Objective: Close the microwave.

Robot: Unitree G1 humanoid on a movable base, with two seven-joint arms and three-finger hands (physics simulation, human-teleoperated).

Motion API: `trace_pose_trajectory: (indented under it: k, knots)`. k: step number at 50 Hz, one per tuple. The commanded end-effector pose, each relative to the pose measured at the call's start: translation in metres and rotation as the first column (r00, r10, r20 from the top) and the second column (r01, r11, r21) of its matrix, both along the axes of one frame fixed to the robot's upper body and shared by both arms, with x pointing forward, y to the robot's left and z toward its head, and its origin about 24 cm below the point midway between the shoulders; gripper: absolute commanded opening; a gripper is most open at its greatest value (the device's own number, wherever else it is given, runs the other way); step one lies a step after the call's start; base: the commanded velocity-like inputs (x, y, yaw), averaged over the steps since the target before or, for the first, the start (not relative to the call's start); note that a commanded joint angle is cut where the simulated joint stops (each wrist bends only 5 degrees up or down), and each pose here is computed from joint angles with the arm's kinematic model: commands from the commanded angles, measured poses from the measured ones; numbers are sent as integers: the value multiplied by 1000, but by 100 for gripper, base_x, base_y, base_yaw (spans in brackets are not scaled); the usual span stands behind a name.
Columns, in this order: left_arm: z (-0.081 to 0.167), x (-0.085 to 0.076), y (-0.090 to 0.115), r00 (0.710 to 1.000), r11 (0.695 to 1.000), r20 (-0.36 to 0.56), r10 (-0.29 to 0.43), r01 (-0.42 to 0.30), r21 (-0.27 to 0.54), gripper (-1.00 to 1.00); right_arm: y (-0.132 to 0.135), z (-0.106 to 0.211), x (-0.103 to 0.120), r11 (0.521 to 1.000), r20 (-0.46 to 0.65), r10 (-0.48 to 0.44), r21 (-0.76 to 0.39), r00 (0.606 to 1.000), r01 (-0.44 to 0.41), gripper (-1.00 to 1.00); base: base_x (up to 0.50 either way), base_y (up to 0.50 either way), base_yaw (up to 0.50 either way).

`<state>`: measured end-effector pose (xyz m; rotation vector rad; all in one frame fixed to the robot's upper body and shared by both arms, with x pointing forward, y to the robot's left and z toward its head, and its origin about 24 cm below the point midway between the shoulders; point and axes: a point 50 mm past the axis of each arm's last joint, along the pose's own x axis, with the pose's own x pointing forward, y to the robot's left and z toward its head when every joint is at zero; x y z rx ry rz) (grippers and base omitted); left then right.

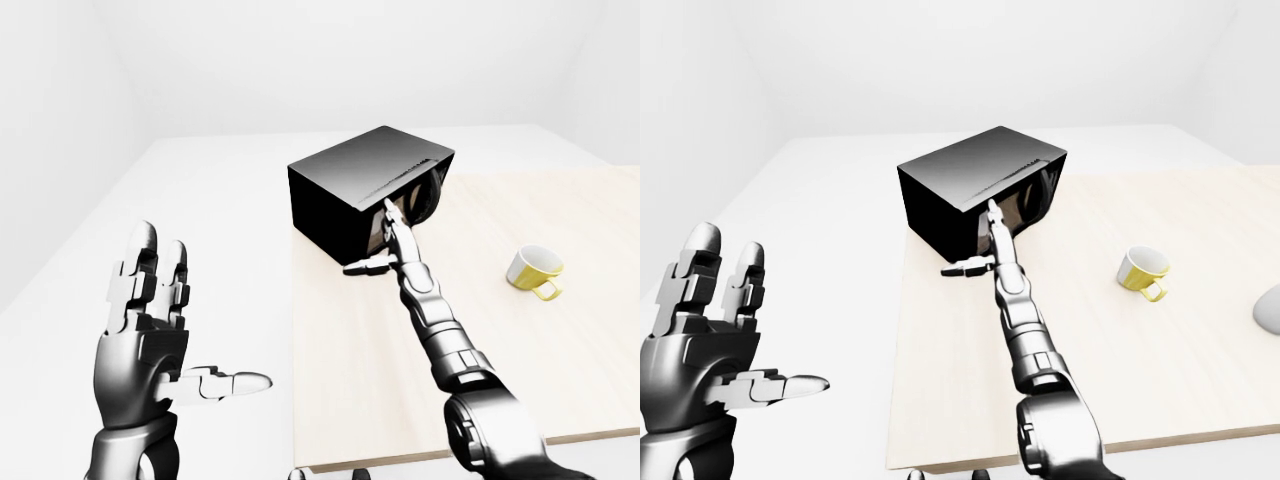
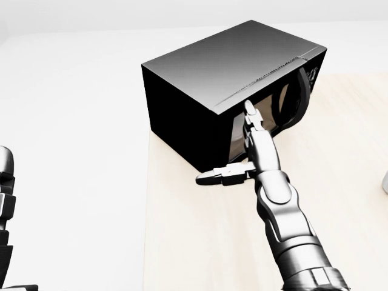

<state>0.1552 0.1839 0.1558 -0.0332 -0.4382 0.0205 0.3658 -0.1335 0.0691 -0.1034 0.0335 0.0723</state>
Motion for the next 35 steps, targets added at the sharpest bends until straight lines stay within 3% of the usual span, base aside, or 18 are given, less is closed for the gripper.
trace_pose_trajectory:
  k: [1,11,26,29,30,31,33,34,35]
  knots:
    - [0,-1,0,1000,1000,1,-1,1,2,100,9,18,25,1000,-51,27,-5,998,-27,100,0,0,0]
    - [2,0,1,1000,1000,11,-1,1,-2,100,13,17,34,999,-136,36,29,990,-32,100,1,0,0]
    - [2,0,1,1000,1000,11,-2,2,0,100,9,14,32,1000,-140,12,-18,990,-15,100,1,0,0]
    - [1,1,1,1000,1000,8,-1,1,1,100,4,25,30,998,-41,-17,-59,999,15,100,1,0,0]
    - [1,1,1,1000,1000,8,-1,1,0,100,5,42,23,997,100,-5,-72,995,12,100,1,0,0]
    - [1,1,1,1000,1000,6,-1,1,1,100,6,56,11,998,185,9,-67,983,4,100,0,0,0]
    - [0,1,0,1000,1000,3,-2,2,2,100,4,70,-11,998,235,7,-68,972,9,100,0,0,0]
    - [-1,2,0,1000,1000,0,-2,2,1,100,2,89,-39,998,370,14,-62,929,9,100,0,0,0]
    - [-1,2,0,1000,1000,-1,-2,2,1,100,2,93,-46,998,398,17,-58,917,7,100,0,0,0]
